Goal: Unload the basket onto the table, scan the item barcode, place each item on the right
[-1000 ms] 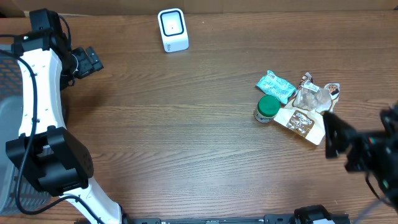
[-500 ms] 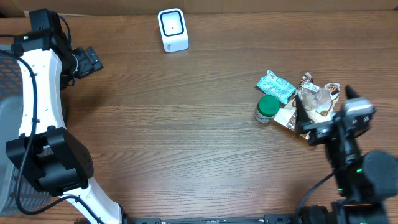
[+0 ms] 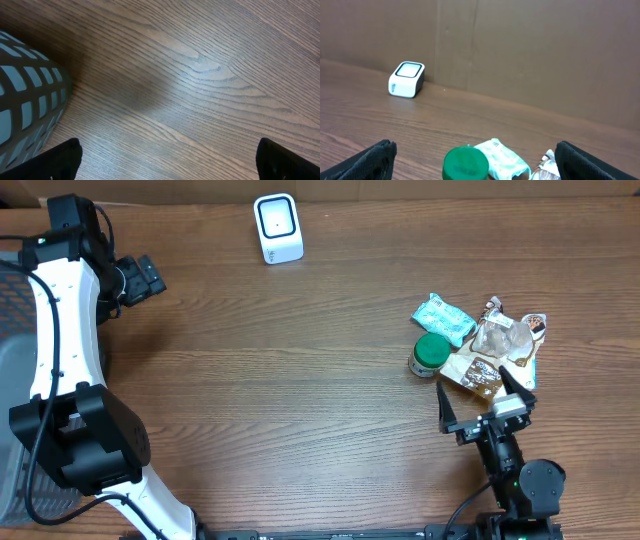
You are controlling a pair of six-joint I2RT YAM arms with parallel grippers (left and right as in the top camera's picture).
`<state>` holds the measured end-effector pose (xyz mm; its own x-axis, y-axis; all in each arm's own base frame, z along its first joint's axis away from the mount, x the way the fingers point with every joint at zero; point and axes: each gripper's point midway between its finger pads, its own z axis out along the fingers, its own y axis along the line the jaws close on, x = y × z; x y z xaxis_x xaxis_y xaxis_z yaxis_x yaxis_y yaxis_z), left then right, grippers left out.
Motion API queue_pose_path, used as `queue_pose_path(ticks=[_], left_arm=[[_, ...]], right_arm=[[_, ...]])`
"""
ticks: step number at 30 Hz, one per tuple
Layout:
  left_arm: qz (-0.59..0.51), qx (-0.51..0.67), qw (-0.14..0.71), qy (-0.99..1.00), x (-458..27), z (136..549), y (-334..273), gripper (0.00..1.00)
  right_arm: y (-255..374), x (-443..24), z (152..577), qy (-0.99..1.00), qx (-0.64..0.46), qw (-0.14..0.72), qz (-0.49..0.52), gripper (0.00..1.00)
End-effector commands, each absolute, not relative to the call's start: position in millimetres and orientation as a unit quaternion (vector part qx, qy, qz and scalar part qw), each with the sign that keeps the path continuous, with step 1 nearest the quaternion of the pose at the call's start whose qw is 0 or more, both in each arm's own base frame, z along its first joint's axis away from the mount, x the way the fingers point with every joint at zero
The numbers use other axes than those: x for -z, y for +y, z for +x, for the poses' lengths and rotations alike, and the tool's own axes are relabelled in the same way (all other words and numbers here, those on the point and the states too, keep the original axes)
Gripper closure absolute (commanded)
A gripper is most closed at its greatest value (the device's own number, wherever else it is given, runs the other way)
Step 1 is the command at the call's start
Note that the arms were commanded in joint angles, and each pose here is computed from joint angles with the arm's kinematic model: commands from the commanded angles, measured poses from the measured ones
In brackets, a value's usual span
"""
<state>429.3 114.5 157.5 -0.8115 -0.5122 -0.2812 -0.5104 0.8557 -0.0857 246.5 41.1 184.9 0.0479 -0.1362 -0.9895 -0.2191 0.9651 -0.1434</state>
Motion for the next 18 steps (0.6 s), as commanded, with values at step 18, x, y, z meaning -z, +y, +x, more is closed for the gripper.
queue_pose_path(ticks=[18], left_arm=[[-0.267,-0.001,0.144,0.953,-153.4,429.3,112.8,0.01]], right_arm=[[41.6,-173.6,242.0,0.701,-0.052,0.702,-0.110,0.00]])
